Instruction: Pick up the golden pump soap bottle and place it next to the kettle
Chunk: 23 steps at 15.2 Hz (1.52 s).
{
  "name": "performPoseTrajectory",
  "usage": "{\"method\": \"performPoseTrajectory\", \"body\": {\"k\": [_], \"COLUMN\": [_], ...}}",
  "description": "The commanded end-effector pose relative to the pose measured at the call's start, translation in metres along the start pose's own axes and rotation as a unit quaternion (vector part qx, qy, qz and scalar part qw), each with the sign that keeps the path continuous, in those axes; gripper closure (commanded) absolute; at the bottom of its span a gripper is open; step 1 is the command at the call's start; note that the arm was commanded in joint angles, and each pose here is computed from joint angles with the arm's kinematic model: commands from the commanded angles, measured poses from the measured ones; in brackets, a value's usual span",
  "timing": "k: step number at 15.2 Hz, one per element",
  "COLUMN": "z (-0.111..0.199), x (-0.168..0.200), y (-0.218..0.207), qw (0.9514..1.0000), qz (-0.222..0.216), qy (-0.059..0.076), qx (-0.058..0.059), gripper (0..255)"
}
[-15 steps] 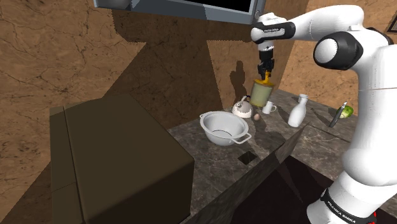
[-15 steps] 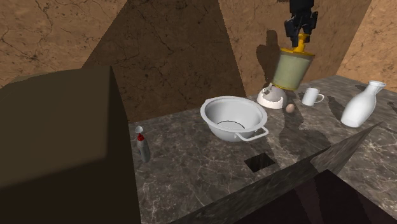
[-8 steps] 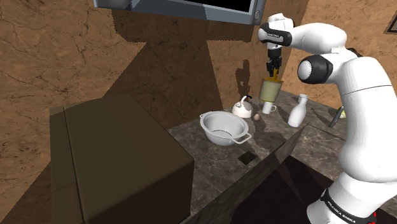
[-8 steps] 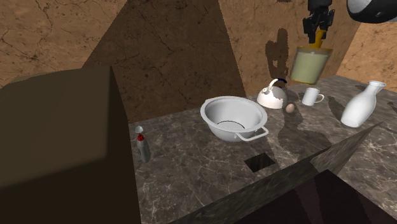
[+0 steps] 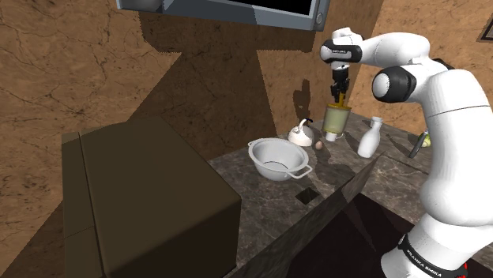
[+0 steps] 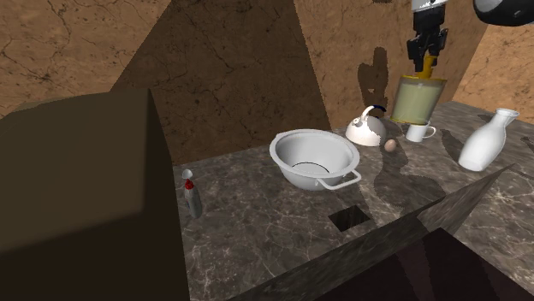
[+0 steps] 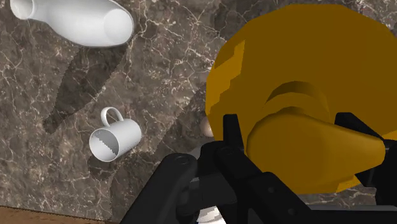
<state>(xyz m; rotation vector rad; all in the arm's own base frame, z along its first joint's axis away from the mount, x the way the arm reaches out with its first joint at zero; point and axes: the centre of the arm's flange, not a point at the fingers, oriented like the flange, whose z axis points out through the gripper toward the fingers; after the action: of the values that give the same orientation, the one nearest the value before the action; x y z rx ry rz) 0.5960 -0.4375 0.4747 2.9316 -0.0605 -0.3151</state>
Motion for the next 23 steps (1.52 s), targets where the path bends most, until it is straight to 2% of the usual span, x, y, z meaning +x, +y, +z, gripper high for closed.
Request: {"method": "performPoseTrajectory", "body": {"k": [1,23], "z": [0.009,0.121], "x": [0.002,0.026], "y": [-0.002,-0.025], "qw": [1.0000,1.0000], "qz": [0.000,0.000], "qy": [0.001,0.001], "qx": [0.000,0.000], "gripper": [255,255]}}
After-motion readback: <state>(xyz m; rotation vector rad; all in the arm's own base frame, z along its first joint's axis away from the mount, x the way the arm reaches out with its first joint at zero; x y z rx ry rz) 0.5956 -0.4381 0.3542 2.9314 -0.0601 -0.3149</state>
